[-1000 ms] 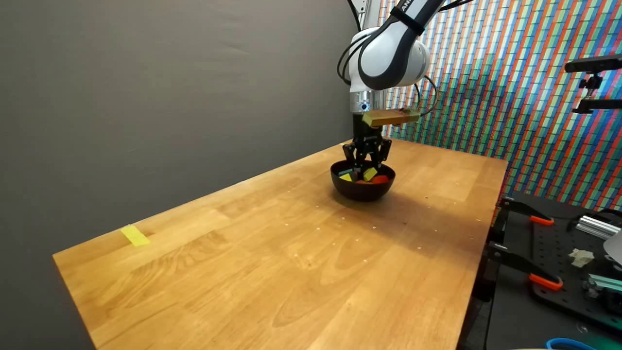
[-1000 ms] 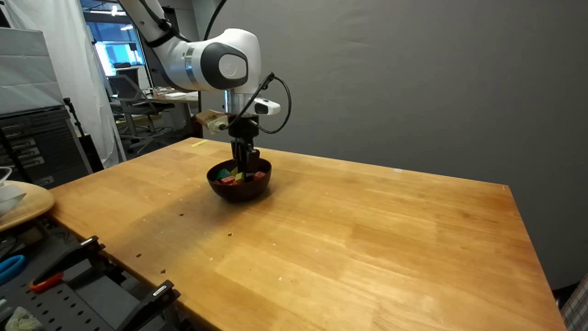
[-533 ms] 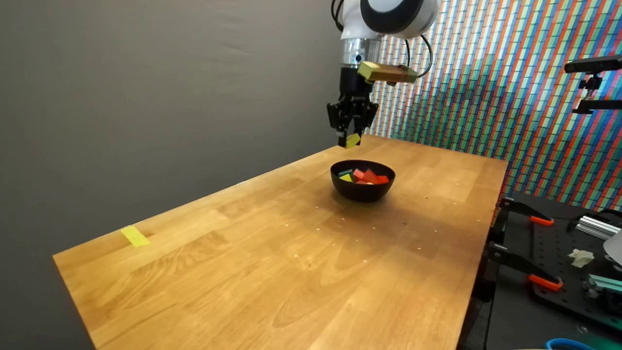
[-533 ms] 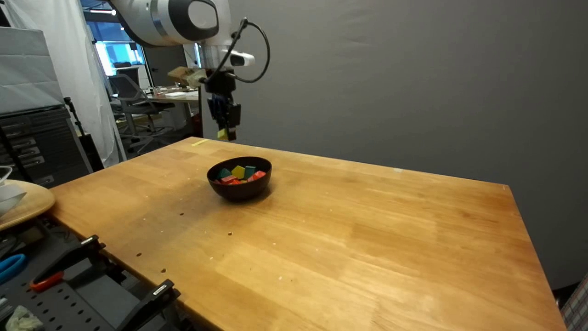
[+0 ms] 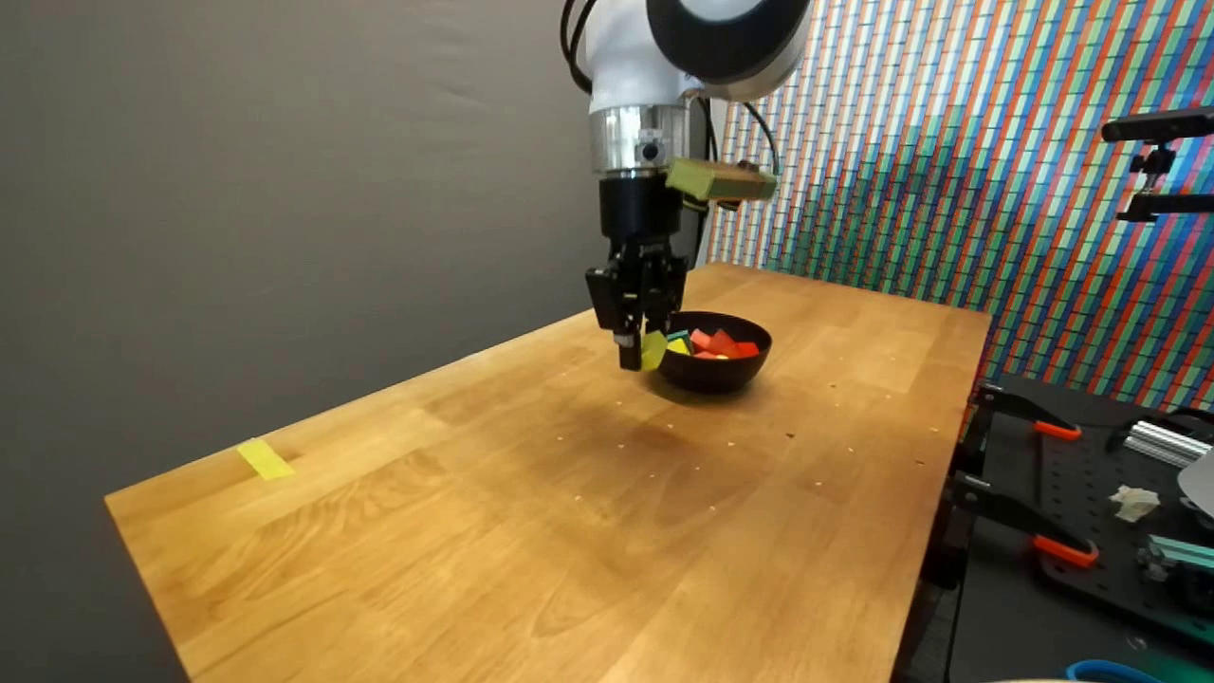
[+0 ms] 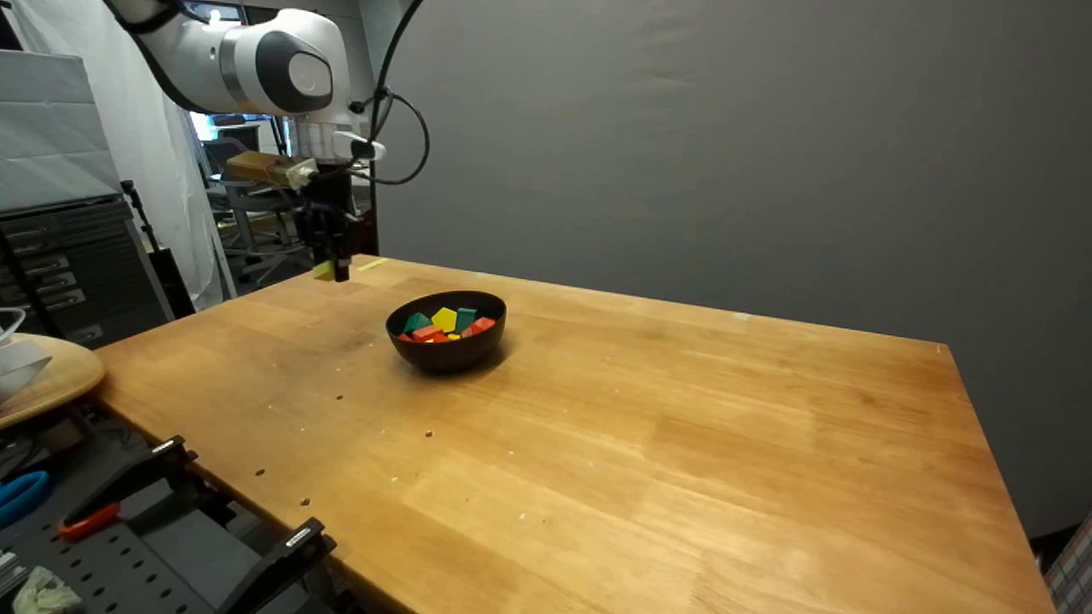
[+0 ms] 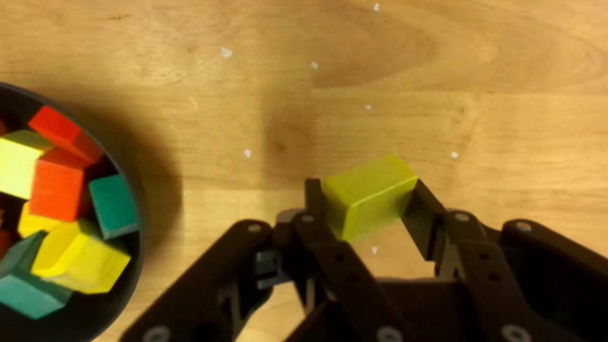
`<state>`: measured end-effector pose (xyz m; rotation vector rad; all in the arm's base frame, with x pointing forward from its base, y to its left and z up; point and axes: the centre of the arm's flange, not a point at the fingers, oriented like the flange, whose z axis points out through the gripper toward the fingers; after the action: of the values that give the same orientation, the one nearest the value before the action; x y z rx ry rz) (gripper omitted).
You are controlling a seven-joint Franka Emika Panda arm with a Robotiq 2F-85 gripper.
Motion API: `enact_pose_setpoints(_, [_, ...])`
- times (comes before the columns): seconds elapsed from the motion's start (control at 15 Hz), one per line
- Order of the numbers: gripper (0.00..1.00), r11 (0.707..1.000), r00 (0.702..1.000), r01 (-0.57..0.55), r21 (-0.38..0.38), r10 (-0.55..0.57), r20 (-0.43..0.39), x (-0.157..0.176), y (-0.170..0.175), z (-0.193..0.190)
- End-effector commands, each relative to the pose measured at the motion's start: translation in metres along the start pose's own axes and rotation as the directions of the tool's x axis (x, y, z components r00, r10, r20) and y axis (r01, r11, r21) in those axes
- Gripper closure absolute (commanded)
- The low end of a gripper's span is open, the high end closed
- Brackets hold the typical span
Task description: Remove all the blocks from the black bowl and place them on the table
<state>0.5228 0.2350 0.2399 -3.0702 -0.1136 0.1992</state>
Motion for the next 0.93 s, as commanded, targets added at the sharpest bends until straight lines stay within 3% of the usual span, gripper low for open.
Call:
enact_pose_setpoints(0.0, [0.75,1.0,0.995,0.024,-0.004,-0.023,0.1,0.042,0.016,0.039])
enact_pose_setpoints(0.07, [0.74,1.0,0.993,0.018,-0.008,-0.017,0.114,0.046,0.022,0.048])
enact_pose_setpoints(0.13, [0.3,1.0,0.992,0.01,-0.012,-0.008,0.126,0.049,0.027,0.053])
enact_pose_setpoints(0.2, [0.29,1.0,0.99,0.002,-0.021,0.0,0.14,0.052,0.032,0.053])
enact_pose_setpoints(0.4, [0.06,1.0,0.984,-0.01,0.001,0.01,0.18,0.051,0.043,0.03])
enact_pose_setpoints(0.47, [0.01,1.0,0.982,-0.018,0.014,0.015,0.187,0.046,0.048,0.012])
enact_pose_setpoints(0.67, [0.0,0.996,0.986,-0.087,-0.014,0.088,0.14,0.033,0.076,-0.028])
enact_pose_setpoints(0.87, [0.0,0.978,0.975,-0.196,-0.07,0.202,0.096,0.029,0.117,-0.035])
